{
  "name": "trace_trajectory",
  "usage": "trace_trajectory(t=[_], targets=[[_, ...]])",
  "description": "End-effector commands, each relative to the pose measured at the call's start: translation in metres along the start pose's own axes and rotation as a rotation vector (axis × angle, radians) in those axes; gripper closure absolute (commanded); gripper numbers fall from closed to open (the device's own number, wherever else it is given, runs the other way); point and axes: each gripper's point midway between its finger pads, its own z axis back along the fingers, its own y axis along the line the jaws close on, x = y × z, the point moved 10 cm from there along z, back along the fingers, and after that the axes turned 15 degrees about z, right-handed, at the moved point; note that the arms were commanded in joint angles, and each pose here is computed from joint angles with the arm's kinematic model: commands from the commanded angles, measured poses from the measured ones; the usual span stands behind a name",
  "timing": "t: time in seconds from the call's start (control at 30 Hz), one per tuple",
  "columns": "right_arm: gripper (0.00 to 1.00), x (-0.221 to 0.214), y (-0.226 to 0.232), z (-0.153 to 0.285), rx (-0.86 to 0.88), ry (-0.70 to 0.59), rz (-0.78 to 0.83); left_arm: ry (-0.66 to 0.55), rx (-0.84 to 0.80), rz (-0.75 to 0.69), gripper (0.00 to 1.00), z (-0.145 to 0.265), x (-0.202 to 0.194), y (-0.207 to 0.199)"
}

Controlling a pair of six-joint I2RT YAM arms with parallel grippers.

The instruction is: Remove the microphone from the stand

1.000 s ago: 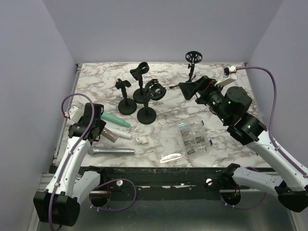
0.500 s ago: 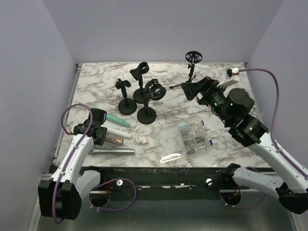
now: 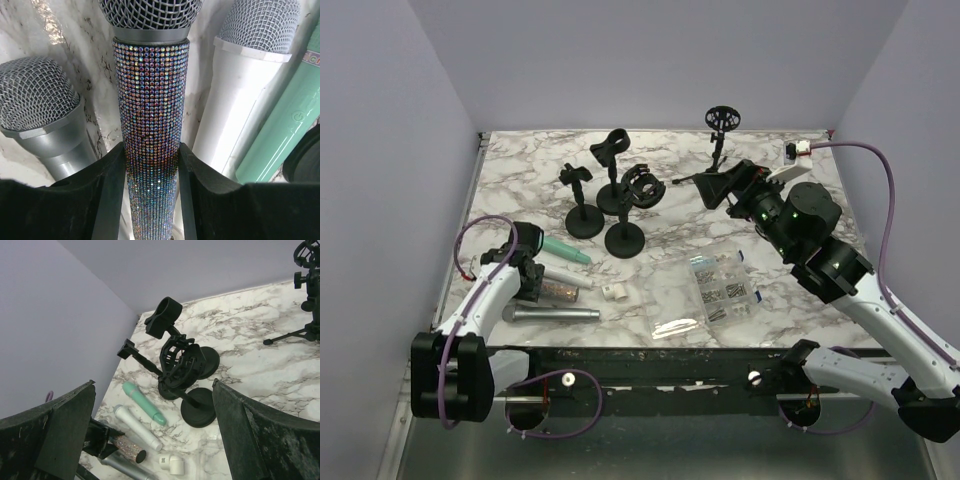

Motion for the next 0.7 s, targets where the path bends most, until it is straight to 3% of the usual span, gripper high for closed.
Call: trace_trajectory(t=[0.0,0.43,0.53,0.67], targets=[[0.00,-0.004,-0.003,-0.003,-0.029,0.005,0.019,0.021,0.005,0.028,0.93,-0.006,-0.003,-0.007],[0.00,-0.006,-0.002,-0.008,-0.026,0.012,0.026,0.024,0.045,0.021,0.85,-0.018,-0.007,-0.010],[0.00,-0.005,-0.001,-0.008,-0.024,0.007,0.025,0.020,0.044,0.019,0.79,-0.018,-0.007,-0.010],[0.00,-0.004,0.000,-0.009,-0.018,0.003,0.024,0.015,0.033,0.013,0.62,-0.017,-0.006,-0.010]])
